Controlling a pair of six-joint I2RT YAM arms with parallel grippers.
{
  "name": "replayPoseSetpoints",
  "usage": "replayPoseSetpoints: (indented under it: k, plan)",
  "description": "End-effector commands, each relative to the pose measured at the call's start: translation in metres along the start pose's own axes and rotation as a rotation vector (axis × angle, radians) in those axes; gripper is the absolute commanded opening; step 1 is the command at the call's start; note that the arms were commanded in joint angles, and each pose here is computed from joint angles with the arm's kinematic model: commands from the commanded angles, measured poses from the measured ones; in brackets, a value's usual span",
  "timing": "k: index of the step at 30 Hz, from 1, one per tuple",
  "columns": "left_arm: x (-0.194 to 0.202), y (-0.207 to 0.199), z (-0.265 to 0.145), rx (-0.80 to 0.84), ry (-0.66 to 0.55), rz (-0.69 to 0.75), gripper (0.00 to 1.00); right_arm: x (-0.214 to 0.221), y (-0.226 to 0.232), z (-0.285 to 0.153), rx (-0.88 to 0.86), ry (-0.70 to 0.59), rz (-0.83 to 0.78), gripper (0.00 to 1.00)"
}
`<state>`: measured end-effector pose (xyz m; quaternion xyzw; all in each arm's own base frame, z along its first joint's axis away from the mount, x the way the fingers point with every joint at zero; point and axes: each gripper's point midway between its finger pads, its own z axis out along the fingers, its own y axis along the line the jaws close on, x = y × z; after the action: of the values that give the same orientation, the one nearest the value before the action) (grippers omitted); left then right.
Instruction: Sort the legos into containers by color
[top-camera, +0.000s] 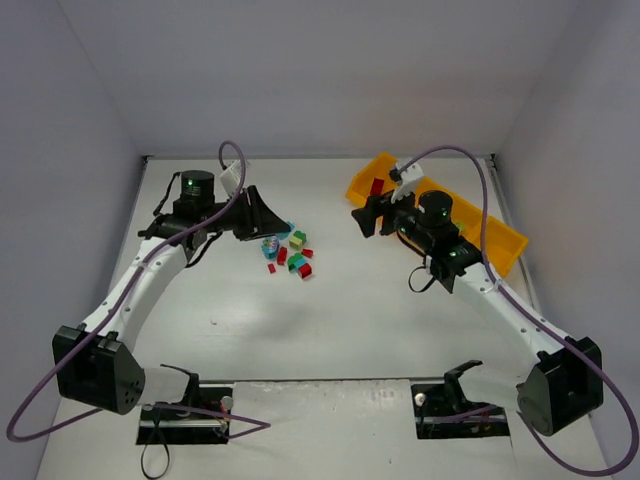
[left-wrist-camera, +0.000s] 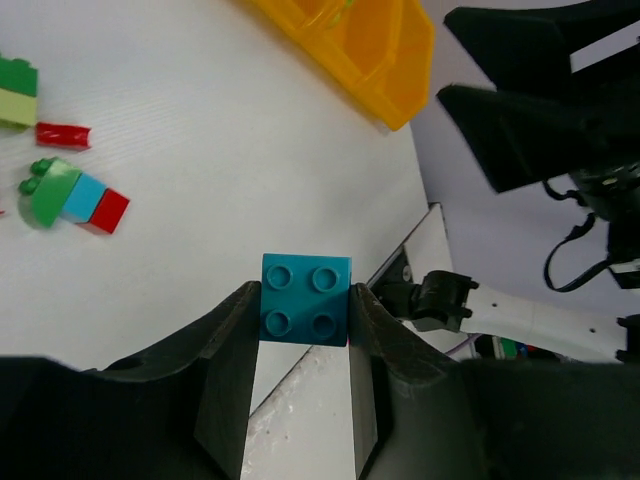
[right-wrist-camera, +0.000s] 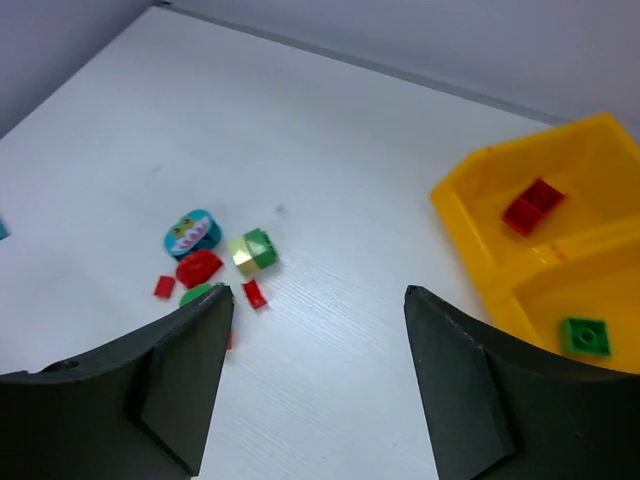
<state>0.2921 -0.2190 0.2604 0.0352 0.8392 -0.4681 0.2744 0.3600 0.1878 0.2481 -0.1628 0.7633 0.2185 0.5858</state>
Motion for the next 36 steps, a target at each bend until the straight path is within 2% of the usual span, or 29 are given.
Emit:
replayPoseSetpoints:
  k: [1, 2, 5, 9, 16, 36]
  plan:
    - [-0.03, -0.064, -0.009, 0.213, -0.05, 0.051, 0.01, -0.047, 0.055, -0.006, -0.226, -0.157, -0.124, 0.68]
    - [-0.031, -0.069, -0.01, 0.229, -0.049, 0.048, 0.01, -0.05, 0.064, -0.007, -0.254, -0.164, -0.132, 0.73]
    - [-0.036, -0.083, -0.012, 0.275, -0.044, 0.025, 0.01, -0.061, 0.09, -0.007, -0.327, -0.177, -0.186, 0.78]
    - [-0.04, -0.095, -0.012, 0.308, -0.04, -0.014, 0.01, -0.065, 0.117, -0.004, -0.41, -0.172, -0.21, 0.8]
    - [-0.048, -0.091, 0.002, 0.32, -0.027, -0.104, 0.01, -0.075, 0.147, -0.002, -0.485, -0.193, -0.232, 0.8]
    - [-0.045, -0.108, 0.013, 0.395, -0.014, -0.095, 0.01, -0.081, 0.157, 0.016, -0.499, -0.215, -0.23, 0.68]
